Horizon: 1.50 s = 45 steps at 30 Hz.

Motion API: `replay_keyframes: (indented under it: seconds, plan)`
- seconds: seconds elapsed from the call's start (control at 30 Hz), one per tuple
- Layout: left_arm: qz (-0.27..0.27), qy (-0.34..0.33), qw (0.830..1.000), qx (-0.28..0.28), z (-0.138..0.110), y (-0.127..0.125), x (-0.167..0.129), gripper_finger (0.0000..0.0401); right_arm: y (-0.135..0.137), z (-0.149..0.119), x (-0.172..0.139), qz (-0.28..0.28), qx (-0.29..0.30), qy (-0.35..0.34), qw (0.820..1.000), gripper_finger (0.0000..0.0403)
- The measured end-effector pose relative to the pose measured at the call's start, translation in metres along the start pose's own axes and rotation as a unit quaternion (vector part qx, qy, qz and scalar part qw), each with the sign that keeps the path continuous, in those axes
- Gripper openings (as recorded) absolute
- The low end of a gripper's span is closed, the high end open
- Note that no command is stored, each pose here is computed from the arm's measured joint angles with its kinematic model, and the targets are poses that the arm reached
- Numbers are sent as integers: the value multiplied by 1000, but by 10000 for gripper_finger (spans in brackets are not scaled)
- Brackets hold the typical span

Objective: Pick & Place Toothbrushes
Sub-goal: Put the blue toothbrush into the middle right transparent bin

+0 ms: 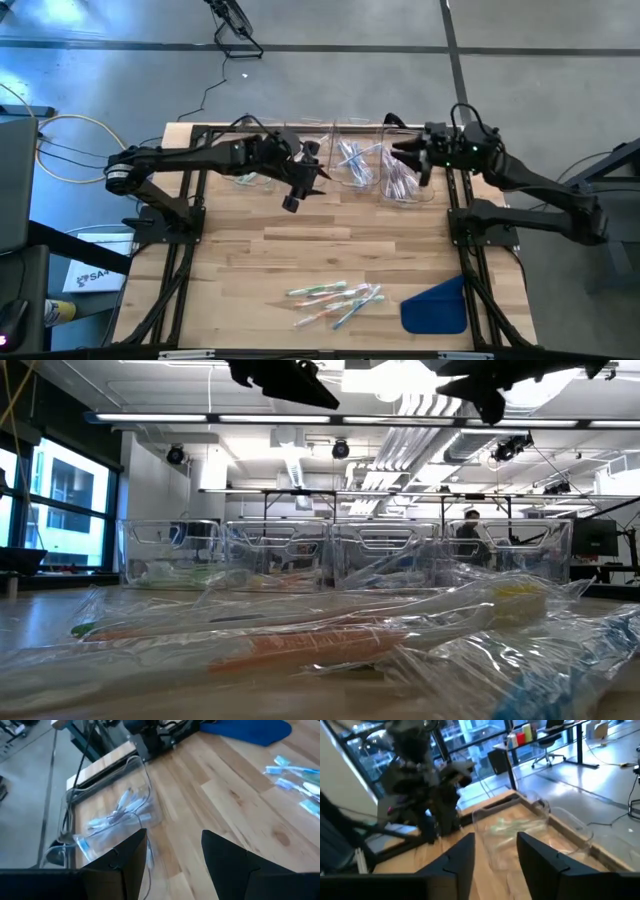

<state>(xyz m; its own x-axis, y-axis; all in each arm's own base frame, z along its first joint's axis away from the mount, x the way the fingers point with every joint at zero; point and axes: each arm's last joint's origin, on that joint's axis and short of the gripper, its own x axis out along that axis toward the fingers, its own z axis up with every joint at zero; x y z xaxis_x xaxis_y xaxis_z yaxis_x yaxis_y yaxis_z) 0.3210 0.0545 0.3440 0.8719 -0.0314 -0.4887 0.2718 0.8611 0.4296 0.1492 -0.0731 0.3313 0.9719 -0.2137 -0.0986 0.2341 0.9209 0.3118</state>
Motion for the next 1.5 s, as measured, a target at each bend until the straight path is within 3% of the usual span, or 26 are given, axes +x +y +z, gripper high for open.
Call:
replay_keyframes:
  seconds: [0.3,0.4,0.6,0.87,1.13,1.3,1.5]
  plan:
    - [11,-23,1000,-5,-10,-10,13,184,18,-7,-11,27,-19,23,999,35]
    - [13,-33,999,-1,-12,-14,17,184,17,-13,-9,-21,-19,41,999,8]
    - [15,-36,999,-2,-13,-14,17,184,2,-34,10,-152,9,118,981,2]
    - [14,-36,999,-22,-13,-14,17,184,-20,-58,60,-187,14,178,966,2]
    - [13,-36,999,-23,-13,-14,17,184,-60,-87,90,-247,29,254,935,2]
    - [14,-38,999,-23,-13,-14,17,184,-69,-79,103,-265,22,275,924,2]
    - [12,-43,999,-19,-10,-18,18,184,-75,-59,126,-302,-3,350,887,2]
